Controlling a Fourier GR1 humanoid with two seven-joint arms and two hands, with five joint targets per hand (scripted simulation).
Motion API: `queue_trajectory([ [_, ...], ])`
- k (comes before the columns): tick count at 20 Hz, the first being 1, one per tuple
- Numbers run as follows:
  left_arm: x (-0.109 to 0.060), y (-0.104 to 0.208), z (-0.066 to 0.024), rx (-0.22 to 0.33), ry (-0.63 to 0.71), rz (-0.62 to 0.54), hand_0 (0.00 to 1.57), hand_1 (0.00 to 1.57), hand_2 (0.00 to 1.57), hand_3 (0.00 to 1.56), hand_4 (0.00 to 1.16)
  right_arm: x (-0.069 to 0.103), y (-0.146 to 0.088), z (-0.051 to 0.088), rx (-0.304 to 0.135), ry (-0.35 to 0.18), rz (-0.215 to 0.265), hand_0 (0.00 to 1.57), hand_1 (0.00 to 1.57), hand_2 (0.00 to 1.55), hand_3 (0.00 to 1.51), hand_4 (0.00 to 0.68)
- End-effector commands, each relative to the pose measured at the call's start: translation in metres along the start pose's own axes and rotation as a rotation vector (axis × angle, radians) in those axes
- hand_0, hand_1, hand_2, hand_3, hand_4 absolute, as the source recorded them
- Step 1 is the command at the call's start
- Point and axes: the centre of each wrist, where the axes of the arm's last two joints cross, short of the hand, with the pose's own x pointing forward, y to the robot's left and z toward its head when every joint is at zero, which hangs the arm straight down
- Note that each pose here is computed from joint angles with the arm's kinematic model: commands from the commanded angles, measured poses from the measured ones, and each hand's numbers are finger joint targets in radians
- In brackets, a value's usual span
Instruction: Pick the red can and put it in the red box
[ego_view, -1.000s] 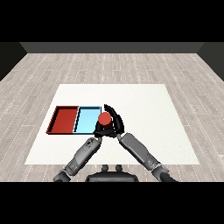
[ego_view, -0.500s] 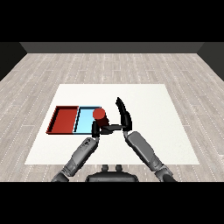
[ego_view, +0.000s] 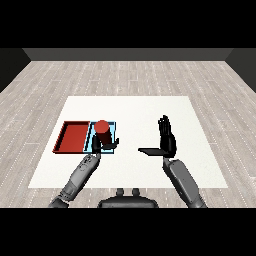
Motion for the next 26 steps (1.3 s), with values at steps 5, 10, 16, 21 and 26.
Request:
queue_trajectory([
  [5,-0.011,0.105,-0.0427,0.122,0.027,-0.199,1.57,1.57,1.55,1.46,1.12,-0.019,-0.064,0.030,-0.119,0.073,0.105,0.00,0.00,0.00,0.00,0.000],
  [10,-0.023,0.154,-0.0523,0.187,0.118,-0.248,1.57,1.57,1.57,1.49,1.12,-0.010,-0.091,0.045,-0.113,0.108,0.184,0.00,0.00,0.00,0.00,0.000],
  [16,-0.037,0.192,-0.0849,0.229,0.275,-0.404,1.57,1.57,1.55,1.47,1.09,-0.020,-0.103,0.043,-0.183,0.133,0.201,0.00,0.00,0.00,0.00,0.000],
  [21,-0.076,0.156,-0.0741,0.225,0.379,-0.457,1.57,1.57,1.57,1.50,1.05,-0.035,-0.085,0.023,-0.167,0.164,0.207,0.00,0.00,0.00,0.00,0.000],
  [26,-0.080,0.172,-0.0751,0.249,0.590,-0.545,0.74,0.74,0.73,0.74,0.81,-0.044,-0.085,0.022,-0.194,0.154,0.169,0.00,0.00,0.00,0.00,0.000],
])
